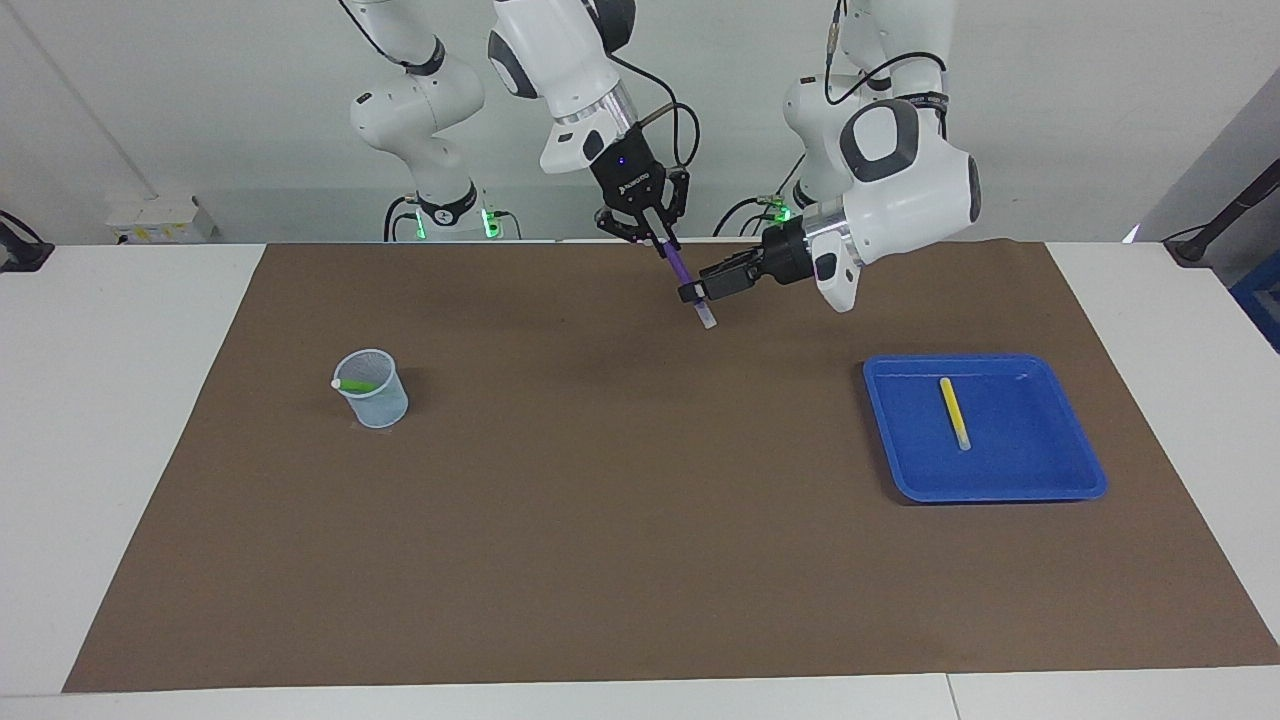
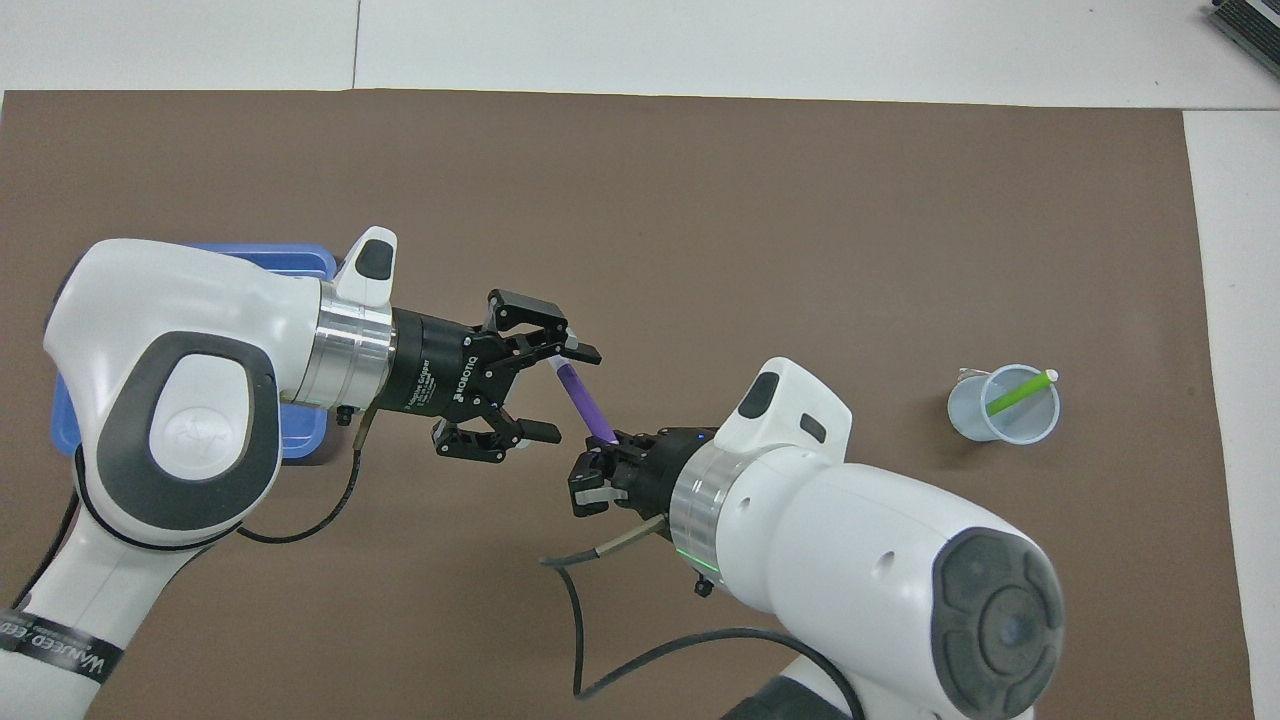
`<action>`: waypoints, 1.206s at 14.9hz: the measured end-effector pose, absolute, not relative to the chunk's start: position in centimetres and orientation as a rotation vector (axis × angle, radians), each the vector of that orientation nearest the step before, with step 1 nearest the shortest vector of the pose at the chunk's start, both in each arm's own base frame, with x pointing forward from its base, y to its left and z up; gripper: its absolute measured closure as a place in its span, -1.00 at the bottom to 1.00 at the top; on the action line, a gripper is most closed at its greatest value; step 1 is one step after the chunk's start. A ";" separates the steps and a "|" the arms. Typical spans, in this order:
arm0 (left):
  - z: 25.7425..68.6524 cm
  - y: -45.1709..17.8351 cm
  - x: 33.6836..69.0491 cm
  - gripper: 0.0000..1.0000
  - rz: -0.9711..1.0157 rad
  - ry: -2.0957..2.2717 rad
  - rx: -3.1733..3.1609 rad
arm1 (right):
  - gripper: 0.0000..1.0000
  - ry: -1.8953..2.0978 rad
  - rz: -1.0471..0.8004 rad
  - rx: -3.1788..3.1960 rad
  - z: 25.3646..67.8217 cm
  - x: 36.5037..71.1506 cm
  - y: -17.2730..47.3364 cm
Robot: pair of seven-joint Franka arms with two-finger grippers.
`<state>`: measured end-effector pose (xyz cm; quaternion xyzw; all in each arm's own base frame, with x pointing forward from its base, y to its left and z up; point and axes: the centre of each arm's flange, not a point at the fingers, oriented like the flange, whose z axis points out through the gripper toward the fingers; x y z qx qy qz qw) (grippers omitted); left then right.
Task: Right arm passes pens to left for tray arrangement
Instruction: 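Grasp the purple pen with the left gripper and open the right gripper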
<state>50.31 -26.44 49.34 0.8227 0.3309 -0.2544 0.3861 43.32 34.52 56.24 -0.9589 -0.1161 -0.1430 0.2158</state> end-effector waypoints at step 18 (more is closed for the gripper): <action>49.9 -26.1 50.4 0.59 -0.647 0.889 2.071 | 0.66 -0.418 -0.423 -2.654 56.2 43.6 34.2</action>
